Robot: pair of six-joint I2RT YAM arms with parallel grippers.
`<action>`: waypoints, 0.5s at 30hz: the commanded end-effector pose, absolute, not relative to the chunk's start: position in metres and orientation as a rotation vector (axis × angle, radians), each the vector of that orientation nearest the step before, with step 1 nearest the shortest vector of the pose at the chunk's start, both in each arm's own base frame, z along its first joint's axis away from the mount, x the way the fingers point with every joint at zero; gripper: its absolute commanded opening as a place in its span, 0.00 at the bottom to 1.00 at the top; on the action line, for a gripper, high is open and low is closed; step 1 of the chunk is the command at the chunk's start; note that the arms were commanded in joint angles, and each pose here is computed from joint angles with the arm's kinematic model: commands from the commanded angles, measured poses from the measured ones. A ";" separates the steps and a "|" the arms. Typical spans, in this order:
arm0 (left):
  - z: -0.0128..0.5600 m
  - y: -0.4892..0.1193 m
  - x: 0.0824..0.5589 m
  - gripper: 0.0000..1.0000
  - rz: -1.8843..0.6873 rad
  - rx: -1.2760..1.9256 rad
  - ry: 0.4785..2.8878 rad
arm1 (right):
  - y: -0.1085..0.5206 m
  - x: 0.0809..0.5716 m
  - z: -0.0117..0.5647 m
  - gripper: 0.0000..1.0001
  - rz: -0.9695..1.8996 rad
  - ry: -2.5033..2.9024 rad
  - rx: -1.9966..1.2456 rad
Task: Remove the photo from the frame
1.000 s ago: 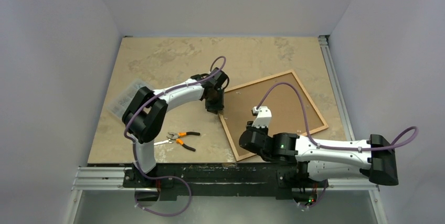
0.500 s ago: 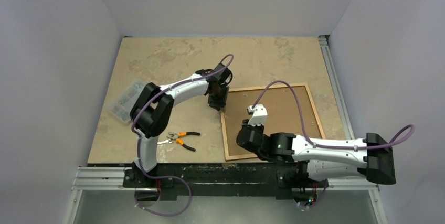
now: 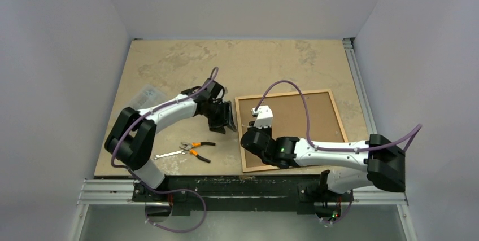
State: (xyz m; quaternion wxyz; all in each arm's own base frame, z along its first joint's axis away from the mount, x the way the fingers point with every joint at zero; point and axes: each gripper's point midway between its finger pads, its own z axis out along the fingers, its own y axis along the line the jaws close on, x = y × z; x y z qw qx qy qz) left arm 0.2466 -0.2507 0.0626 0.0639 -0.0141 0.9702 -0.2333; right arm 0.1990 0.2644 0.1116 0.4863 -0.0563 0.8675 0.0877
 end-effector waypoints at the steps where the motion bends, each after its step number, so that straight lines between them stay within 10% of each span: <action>1: 0.076 -0.287 0.220 0.50 -1.131 -0.083 2.855 | 0.279 0.218 0.136 0.00 0.250 2.028 -0.098; 15: 0.025 -0.285 0.186 0.32 -0.951 -0.174 3.016 | 0.298 0.233 0.122 0.00 0.251 2.028 -0.115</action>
